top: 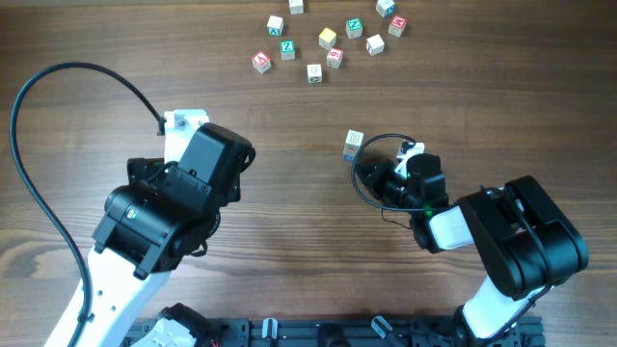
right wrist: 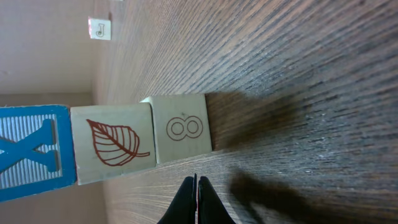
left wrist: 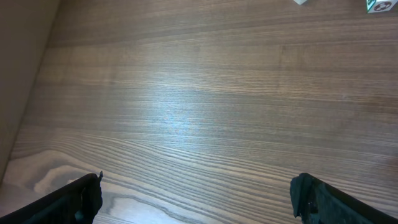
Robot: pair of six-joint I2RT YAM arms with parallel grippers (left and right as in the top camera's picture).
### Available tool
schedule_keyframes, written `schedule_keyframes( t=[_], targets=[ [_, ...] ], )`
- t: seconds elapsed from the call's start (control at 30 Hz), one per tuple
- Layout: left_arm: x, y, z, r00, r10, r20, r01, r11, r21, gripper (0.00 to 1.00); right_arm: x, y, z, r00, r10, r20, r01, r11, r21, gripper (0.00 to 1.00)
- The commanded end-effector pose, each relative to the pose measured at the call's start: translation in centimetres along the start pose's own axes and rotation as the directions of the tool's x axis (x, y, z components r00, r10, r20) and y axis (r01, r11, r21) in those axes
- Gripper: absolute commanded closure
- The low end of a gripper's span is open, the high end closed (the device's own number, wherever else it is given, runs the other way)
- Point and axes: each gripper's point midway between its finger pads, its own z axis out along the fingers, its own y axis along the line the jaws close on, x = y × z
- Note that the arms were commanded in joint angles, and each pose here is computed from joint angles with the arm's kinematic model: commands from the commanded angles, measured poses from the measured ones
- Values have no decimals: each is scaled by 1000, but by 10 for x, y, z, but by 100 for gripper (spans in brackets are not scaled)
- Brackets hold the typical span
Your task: Form a tower
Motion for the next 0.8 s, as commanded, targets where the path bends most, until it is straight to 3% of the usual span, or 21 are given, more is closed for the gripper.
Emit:
schedule_keyframes(
  t=[0.0, 0.77],
  targets=[
    [-1, 2, -2, 1000, 0, 8, 0, 1000, 0, 0, 2, 2, 4, 1000, -10, -15, 9, 1000, -12, 96],
    [-1, 2, -2, 1000, 0, 8, 0, 1000, 0, 0, 0, 4, 18, 999, -32, -2, 32, 999, -4, 96]
  ],
)
